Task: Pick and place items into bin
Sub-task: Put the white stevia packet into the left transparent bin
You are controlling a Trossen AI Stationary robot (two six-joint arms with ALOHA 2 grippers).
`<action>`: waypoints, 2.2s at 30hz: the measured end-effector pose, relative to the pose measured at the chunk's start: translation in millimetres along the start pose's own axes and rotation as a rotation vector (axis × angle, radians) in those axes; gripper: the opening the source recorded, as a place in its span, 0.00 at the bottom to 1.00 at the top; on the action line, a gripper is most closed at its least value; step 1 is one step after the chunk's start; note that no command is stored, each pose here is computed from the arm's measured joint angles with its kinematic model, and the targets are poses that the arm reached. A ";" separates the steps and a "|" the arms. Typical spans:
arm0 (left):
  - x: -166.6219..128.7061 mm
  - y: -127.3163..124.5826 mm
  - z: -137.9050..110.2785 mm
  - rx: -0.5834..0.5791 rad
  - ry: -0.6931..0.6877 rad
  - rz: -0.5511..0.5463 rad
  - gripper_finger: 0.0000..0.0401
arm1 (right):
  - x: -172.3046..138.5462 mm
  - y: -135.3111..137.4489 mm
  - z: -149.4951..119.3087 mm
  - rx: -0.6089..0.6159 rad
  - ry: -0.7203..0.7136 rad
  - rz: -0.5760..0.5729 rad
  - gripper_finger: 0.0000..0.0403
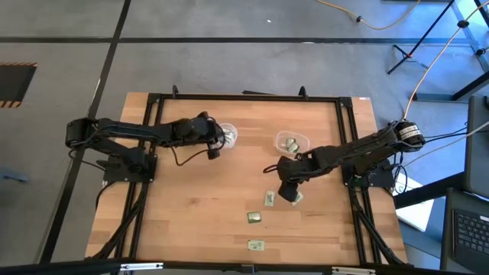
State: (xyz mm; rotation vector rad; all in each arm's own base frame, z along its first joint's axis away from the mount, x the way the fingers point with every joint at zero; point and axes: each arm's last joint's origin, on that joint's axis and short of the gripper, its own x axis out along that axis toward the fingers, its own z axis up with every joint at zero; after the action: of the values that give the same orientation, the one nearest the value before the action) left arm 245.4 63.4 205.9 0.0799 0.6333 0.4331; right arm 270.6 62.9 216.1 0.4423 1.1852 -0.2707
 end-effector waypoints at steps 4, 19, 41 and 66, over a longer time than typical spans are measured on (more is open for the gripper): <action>0.0 0.2 -2.2 0.005 0.023 0.009 0.01 | 0.0 0.0 0.1 0.000 -0.002 0.000 0.37; 29.4 -6.7 -20.1 0.027 0.135 0.064 0.01 | -0.3 -1.4 -7.0 0.050 0.052 -0.038 0.37; 27.7 -7.7 -11.4 0.007 0.054 0.057 0.14 | 48.6 -16.7 -55.6 0.144 0.040 -0.058 0.30; 27.6 -7.9 -10.9 0.007 0.049 0.058 0.13 | 71.9 -17.0 -64.3 0.039 0.001 -0.012 0.30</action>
State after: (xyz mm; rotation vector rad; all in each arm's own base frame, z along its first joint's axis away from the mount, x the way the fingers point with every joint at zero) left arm 261.8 67.1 180.1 0.0949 0.6824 0.4905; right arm 235.7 79.8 126.1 0.4694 1.1858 -0.3040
